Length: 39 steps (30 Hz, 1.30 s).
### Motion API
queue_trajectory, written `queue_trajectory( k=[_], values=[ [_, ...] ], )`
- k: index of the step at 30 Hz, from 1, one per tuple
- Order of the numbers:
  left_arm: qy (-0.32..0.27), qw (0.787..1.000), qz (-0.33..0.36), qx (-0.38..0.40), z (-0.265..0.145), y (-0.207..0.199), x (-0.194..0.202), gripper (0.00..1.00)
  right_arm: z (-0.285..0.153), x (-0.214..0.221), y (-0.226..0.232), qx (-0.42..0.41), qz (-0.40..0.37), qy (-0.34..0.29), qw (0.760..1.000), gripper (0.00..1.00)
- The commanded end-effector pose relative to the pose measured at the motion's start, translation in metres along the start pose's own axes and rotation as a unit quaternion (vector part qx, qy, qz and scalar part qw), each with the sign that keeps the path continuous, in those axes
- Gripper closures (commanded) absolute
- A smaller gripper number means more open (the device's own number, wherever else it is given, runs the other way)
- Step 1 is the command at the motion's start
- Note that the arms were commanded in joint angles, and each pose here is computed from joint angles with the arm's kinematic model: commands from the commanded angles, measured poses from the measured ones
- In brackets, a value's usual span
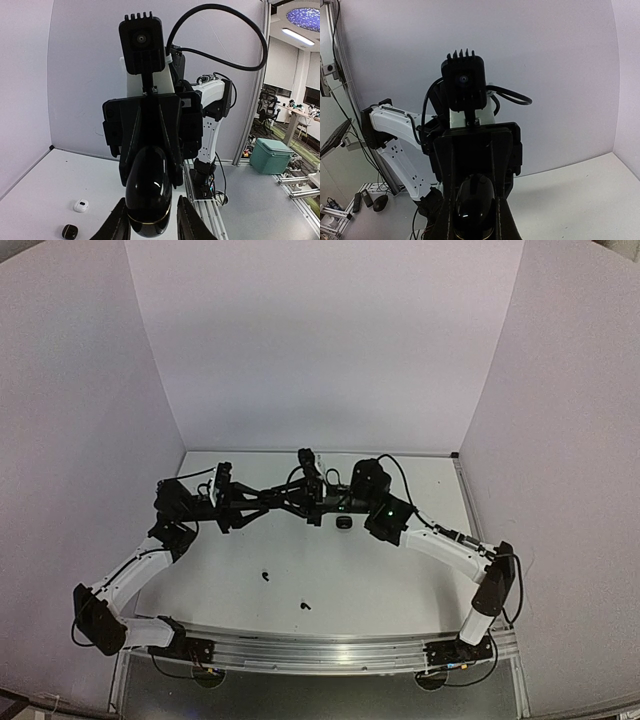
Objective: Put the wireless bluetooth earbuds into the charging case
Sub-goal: Pass from the right arm to the left
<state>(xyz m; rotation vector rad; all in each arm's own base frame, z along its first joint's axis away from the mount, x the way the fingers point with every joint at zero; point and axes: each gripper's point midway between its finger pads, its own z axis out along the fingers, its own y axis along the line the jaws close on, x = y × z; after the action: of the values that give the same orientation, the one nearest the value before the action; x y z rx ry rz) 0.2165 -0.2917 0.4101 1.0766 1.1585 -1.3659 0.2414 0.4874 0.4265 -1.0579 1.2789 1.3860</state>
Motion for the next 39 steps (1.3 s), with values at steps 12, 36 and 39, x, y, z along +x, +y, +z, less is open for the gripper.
queue_trajectory(
  k=[12,36,39],
  values=[
    [-0.018,1.000,0.017,0.000,-0.005,-0.007,-0.016,0.65,-0.001,-0.024,0.008,-0.019,-0.018,-0.037,0.999,1.00],
    [-0.023,0.999,0.025,-0.001,-0.006,-0.007,-0.018,0.74,0.006,-0.015,-0.001,-0.024,-0.003,-0.043,0.999,1.00],
    [-0.022,0.999,0.023,-0.002,-0.006,-0.007,-0.017,0.73,0.006,-0.018,0.000,-0.024,-0.007,-0.047,0.999,1.00]
  ],
)
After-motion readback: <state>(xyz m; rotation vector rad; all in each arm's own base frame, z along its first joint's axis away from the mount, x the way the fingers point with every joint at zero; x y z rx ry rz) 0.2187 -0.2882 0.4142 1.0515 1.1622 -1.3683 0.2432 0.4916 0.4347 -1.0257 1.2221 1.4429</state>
